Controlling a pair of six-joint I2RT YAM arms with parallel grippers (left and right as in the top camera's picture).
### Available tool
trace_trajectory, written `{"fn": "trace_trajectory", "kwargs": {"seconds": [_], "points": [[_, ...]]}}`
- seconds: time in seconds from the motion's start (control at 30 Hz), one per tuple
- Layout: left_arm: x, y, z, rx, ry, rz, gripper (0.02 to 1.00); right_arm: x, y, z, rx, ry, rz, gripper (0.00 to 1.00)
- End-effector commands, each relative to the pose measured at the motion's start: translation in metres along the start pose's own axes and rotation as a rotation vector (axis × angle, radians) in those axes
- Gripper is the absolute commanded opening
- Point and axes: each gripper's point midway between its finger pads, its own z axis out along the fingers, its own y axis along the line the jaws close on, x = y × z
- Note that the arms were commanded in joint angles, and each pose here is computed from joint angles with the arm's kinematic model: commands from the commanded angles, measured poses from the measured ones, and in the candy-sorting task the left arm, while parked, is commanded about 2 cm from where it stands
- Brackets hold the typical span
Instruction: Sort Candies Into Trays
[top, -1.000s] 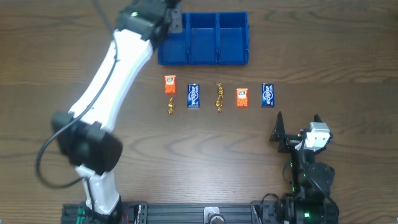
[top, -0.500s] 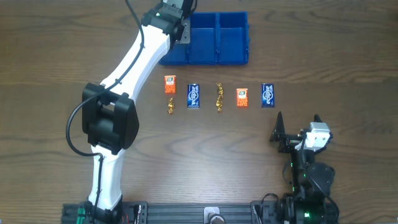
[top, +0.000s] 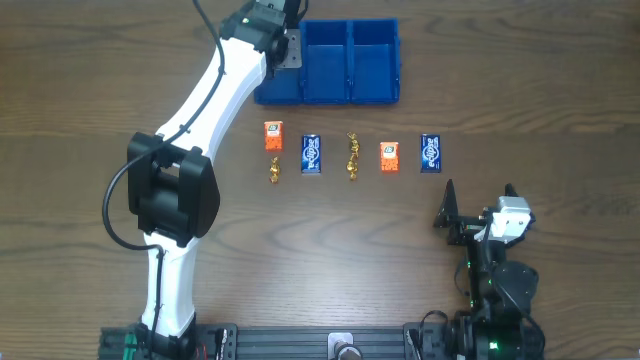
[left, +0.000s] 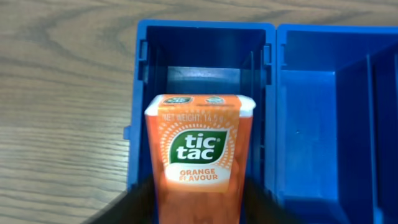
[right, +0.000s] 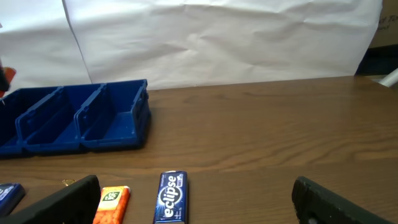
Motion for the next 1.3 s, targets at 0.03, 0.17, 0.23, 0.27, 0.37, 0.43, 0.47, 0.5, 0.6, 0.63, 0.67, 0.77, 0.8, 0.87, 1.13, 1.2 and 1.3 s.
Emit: {"fn": "trace_trajectory", "kwargs": {"seconds": [0.03,0.17,0.23,0.27,0.37,0.43,0.47,0.5,0.6,0.63,0.67,0.77,0.8,0.87,1.13,1.2,1.3], "points": [[-0.002,-0.003,0.003,0.014,0.007,-0.029,0.998,0.002,-0.001,0.0,0.009,0.004,-0.007,0.998],[0.0,-0.003,0.003,0.012,0.011,-0.028,0.998,0.002,-0.001,0.0,0.009,0.004,-0.007,0.998],[0.0,-0.003,0.002,0.013,0.012,-0.027,0.996,0.002,-0.001,0.0,0.008,0.004,-0.007,0.998],[0.001,-0.004,0.0,0.014,0.013,-0.027,0.998,0.002,-0.001,0.0,0.009,0.004,-0.007,0.998],[0.0,-0.011,-0.016,0.021,0.006,-0.017,0.998,0.002,-0.001,0.0,0.009,0.004,-0.007,0.998],[0.001,-0.015,-0.037,0.027,0.003,-0.003,0.998,0.002,-0.001,0.0,0.008,0.004,-0.007,0.998],[0.002,-0.017,-0.045,0.029,0.006,-0.003,0.998,0.002,-0.001,0.0,0.009,0.004,-0.007,0.998],[0.006,-0.017,-0.059,0.026,0.018,-0.012,0.998,0.002,-0.001,0.0,0.008,0.004,-0.007,0.998],[0.027,-0.017,-0.09,0.013,0.078,-0.012,0.998,0.002,-0.001,0.0,0.009,0.004,-0.007,0.998],[0.034,-0.017,-0.097,0.001,0.098,-0.016,0.998,0.002,-0.001,0.0,0.009,0.004,-0.007,0.998],[0.041,-0.017,-0.101,-0.011,0.113,-0.02,0.998,0.002,-0.001,0.0,0.009,0.004,-0.007,0.998],[0.058,-0.018,-0.103,-0.029,0.146,-0.025,0.996,0.001,-0.001,0.0,0.009,0.004,-0.007,0.998],[0.064,-0.017,-0.1,-0.037,0.161,-0.033,0.993,0.002,-0.001,0.0,0.009,0.004,-0.007,0.998],[0.08,-0.013,-0.088,-0.058,0.202,-0.054,0.987,0.002,-0.001,0.0,0.009,0.004,-0.006,0.998],[0.126,-0.004,-0.039,-0.062,0.286,-0.102,0.947,0.002,-0.001,0.0,0.009,0.004,-0.007,0.998],[0.138,-0.002,-0.031,-0.06,0.309,-0.109,0.932,0.002,-0.001,0.0,0.009,0.004,-0.007,0.998],[0.156,0.003,-0.02,-0.073,0.336,-0.117,0.921,0.002,-0.001,0.0,0.009,0.004,-0.007,0.998]]}}
